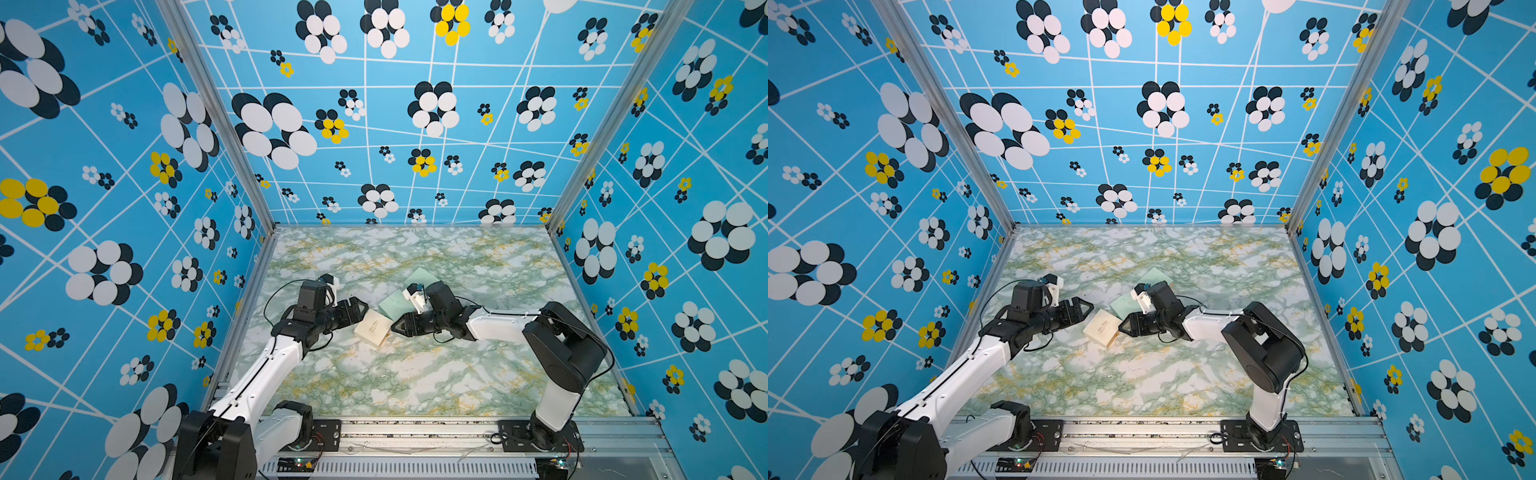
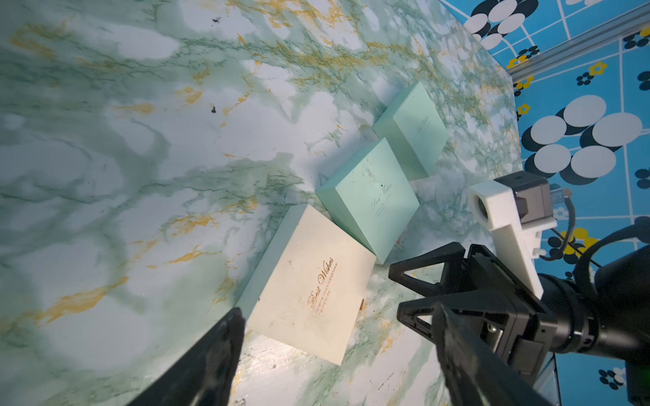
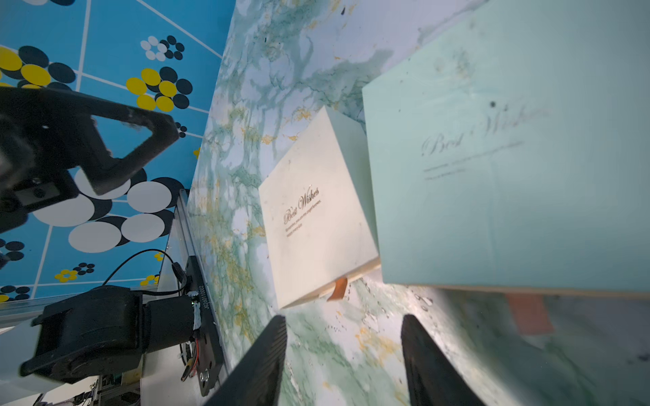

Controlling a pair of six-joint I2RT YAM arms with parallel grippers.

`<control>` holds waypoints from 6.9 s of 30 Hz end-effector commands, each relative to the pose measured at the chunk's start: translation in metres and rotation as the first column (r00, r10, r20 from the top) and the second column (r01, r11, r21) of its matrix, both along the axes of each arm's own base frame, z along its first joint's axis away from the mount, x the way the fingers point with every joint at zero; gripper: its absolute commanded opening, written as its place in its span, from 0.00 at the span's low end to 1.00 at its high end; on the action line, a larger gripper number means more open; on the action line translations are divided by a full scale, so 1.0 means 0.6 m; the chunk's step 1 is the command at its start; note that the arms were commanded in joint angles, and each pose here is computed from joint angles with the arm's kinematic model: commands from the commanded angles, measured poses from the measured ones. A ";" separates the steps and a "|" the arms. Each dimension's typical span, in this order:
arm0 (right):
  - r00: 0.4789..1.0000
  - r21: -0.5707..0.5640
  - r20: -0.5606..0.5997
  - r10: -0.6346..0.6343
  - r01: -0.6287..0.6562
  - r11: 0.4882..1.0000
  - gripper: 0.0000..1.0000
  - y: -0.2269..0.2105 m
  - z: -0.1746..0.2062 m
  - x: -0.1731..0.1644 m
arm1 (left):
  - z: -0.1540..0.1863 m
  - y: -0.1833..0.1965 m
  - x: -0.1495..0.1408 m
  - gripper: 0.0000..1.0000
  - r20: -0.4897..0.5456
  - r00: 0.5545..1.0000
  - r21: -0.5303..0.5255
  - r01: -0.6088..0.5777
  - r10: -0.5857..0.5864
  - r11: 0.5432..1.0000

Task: Take out the earrings from the drawer-style jewelry box
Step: Adjust the jewelry box at the center of the board, then open the drawer in the jewelry box.

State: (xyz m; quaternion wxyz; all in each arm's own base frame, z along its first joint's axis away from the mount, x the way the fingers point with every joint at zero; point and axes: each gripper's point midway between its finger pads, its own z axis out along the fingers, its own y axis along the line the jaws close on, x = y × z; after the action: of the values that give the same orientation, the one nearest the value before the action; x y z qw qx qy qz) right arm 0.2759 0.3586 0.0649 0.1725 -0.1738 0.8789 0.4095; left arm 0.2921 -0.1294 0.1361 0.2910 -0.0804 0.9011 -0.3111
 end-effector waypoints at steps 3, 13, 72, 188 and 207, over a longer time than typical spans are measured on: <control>0.998 -0.084 -0.037 -0.056 0.053 0.995 0.47 -0.029 -0.017 -0.004 | -0.028 -0.021 -0.010 0.74 -0.077 0.996 -0.009 0.045 -0.046 0.999; 0.988 -0.014 -0.118 -0.102 0.101 0.995 0.37 -0.016 -0.014 -0.006 | -0.065 -0.077 -0.001 0.50 -0.156 0.975 0.028 0.163 -0.157 0.986; 0.944 0.059 -0.292 -0.152 0.176 0.983 0.28 0.043 -0.041 -0.003 | -0.117 -0.056 -0.003 0.17 -0.225 0.965 0.137 0.166 -0.133 0.977; 0.935 0.071 -0.319 -0.158 0.189 0.979 0.15 0.060 -0.050 -0.016 | -0.177 -0.055 -0.027 0.02 -0.343 0.927 0.173 0.220 -0.151 0.960; 0.941 0.092 -0.305 -0.149 0.185 0.978 0.14 0.064 -0.041 -0.013 | -0.182 -0.053 -0.031 0.02 -0.356 0.922 0.182 0.226 -0.150 0.957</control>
State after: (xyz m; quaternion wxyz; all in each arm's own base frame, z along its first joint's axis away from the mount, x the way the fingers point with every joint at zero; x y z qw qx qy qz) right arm 0.2656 0.3899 0.0351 0.0729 -0.0190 0.8882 0.4532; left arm 0.2938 -0.1699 0.0524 0.1567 -0.0142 0.9547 -0.2525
